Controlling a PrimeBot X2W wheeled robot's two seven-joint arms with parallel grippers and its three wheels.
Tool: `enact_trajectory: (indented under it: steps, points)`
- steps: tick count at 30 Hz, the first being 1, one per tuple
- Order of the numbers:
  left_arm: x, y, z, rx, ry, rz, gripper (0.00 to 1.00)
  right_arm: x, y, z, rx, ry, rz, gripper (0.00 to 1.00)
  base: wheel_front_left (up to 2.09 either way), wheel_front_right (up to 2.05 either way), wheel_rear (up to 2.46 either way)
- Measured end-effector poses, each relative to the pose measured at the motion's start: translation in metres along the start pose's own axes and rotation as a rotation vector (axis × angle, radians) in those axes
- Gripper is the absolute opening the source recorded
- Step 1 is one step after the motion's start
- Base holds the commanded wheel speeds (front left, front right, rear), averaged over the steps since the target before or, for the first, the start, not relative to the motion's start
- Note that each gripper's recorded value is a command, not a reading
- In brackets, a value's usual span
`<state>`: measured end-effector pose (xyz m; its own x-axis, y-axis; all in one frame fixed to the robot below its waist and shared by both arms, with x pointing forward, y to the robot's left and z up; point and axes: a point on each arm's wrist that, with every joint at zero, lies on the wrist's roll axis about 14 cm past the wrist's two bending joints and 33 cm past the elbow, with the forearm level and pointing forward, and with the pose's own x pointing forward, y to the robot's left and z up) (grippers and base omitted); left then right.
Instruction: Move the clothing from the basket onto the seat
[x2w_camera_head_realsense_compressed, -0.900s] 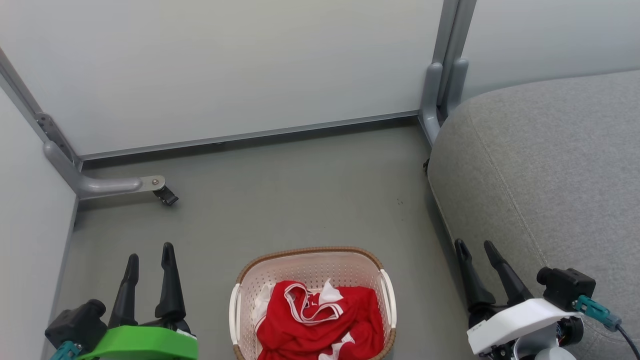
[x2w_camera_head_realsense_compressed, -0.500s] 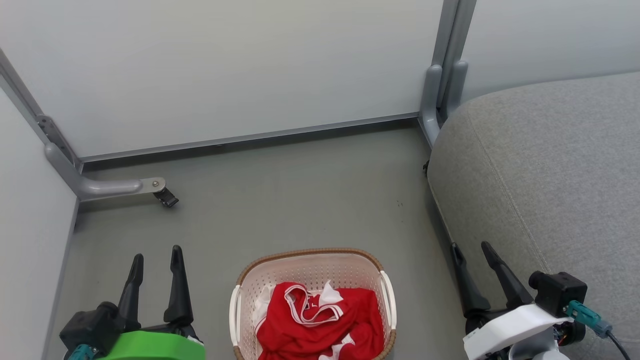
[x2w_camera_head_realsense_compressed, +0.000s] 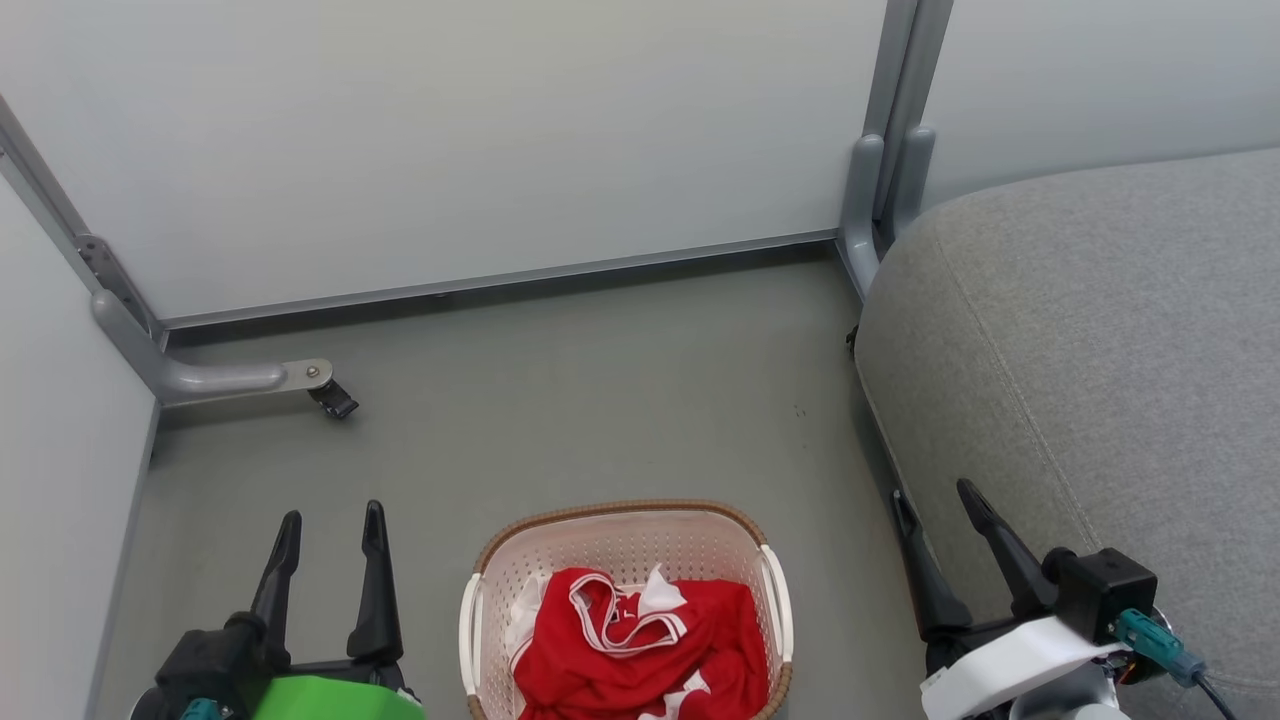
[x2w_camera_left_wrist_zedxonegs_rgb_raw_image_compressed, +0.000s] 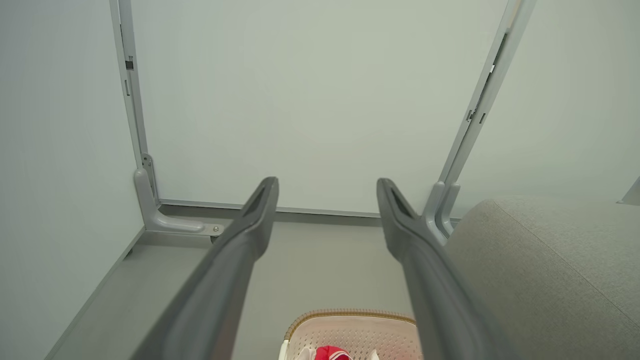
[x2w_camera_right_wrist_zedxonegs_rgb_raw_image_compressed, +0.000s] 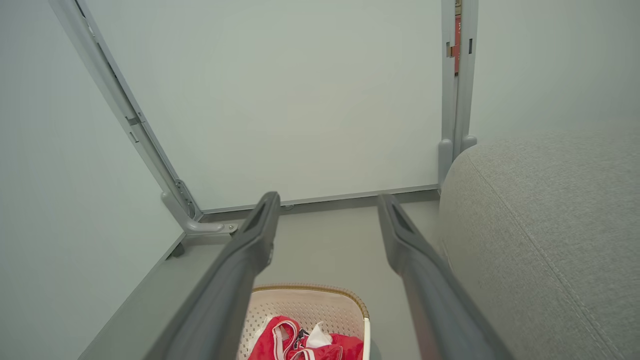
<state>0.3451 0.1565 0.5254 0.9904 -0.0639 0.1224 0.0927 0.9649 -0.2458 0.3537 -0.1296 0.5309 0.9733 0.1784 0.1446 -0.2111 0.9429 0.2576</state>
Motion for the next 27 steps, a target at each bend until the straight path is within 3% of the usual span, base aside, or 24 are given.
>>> enact_trajectory:
  steps: [27]
  points:
    - [-0.011, -0.008, -0.008, 0.152, 0.006, -0.06, 1.0, -0.003, 0.009, 0.002, -0.149, -0.025, 0.047, 1.0, 0.0, 0.0, 0.0]
